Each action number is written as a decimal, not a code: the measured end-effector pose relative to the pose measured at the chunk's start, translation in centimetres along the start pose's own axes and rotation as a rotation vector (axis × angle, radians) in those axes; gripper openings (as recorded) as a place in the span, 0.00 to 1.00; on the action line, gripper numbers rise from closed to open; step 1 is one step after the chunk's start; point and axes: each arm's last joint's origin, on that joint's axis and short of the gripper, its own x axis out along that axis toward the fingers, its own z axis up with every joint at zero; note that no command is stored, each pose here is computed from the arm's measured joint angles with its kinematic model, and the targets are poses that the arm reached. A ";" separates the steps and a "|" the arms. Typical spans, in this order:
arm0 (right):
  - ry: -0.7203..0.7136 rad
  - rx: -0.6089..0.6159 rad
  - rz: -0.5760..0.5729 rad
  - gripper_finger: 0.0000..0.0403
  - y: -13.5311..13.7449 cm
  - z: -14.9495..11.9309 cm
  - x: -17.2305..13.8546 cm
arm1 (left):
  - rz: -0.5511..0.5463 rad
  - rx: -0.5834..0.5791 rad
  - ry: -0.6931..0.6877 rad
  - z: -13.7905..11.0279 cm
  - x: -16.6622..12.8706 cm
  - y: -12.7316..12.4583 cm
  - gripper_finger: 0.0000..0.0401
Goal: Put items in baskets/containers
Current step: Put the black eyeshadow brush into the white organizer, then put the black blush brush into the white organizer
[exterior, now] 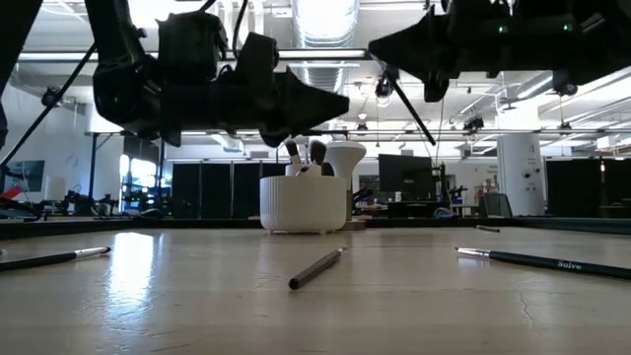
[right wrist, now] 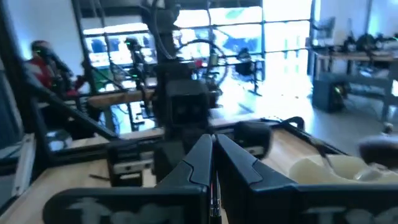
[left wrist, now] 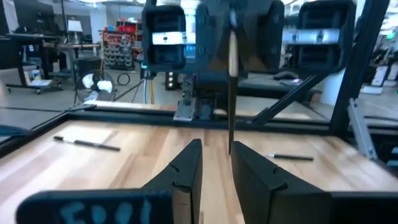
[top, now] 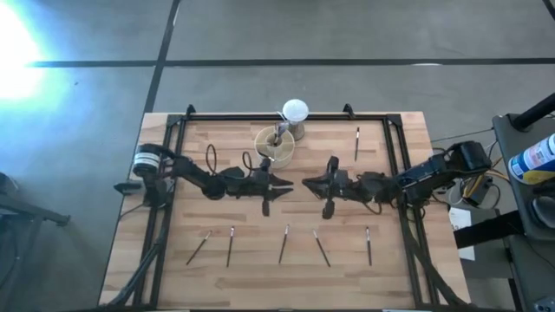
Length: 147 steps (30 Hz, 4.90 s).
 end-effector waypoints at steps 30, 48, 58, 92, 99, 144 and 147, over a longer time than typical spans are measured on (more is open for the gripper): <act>-0.097 -0.071 0.067 0.03 2.8 -0.6 3.4 | -0.168 -0.017 -0.137 2.3 1.1 -2.3 0.20; -0.072 -0.130 -0.028 0.05 2.5 -0.8 3.5 | 0.089 0.072 -0.027 3.5 0.2 -1.6 0.02; -0.060 -0.133 -0.042 0.21 2.5 -1.0 3.4 | 0.367 0.176 0.051 4.8 -2.3 0.4 0.01; -0.036 -0.178 -0.042 0.13 2.5 -1.2 3.5 | 0.659 0.131 0.186 2.6 -6.6 7.0 0.05; -0.035 -0.178 -0.041 0.13 2.5 -1.2 3.5 | 0.660 0.117 0.182 2.6 -6.6 7.0 0.20; -0.017 -0.196 -0.042 0.13 2.5 -1.4 3.5 | 0.457 0.155 0.324 2.0 -6.8 6.4 0.23; -0.015 -0.201 -0.042 0.13 2.5 -1.4 3.5 | 0.379 0.198 0.336 1.9 -6.8 6.0 0.23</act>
